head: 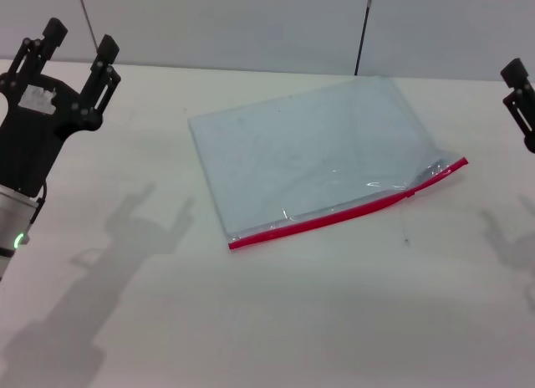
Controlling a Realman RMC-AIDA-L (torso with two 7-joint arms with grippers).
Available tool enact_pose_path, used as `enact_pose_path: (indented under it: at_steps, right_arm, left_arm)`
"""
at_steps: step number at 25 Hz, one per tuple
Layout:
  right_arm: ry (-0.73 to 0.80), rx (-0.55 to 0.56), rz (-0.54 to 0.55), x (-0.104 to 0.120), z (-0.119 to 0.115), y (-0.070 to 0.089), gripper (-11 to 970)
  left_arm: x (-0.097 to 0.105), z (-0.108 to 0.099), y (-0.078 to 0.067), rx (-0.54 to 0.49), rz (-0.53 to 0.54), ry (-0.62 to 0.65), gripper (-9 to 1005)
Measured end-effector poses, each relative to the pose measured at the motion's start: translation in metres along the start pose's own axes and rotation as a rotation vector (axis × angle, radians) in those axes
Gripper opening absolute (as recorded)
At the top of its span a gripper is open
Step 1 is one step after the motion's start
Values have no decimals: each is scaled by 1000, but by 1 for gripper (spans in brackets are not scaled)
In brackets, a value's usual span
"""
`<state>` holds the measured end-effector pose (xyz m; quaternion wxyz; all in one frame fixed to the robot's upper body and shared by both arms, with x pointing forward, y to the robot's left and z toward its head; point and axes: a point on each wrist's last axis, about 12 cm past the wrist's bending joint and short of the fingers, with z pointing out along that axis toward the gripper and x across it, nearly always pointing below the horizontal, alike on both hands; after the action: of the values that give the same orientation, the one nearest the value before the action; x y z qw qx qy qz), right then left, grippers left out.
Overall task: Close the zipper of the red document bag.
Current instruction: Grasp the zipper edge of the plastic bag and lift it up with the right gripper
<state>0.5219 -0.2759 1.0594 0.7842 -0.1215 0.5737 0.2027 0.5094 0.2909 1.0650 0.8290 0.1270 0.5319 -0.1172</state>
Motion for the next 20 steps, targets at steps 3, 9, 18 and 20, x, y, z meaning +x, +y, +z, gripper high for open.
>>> enact_pose_path:
  at_steps: [3, 9, 18, 20]
  right_arm:
    - [1, -2, -1, 0, 0, 0, 700]
    - [13, 0, 1, 2, 0, 0, 699]
    - [78, 8, 6, 9, 8, -1, 697]
    - [110, 15, 31, 12, 9, -3, 697]
  left_arm:
    - [0, 0, 0, -1, 0, 3, 664]
    - [2, 0, 0, -3, 0, 14, 664]
    - [3, 0, 1, -6, 2, 28, 663]
    - [4, 0, 1, -7, 2, 35, 663]
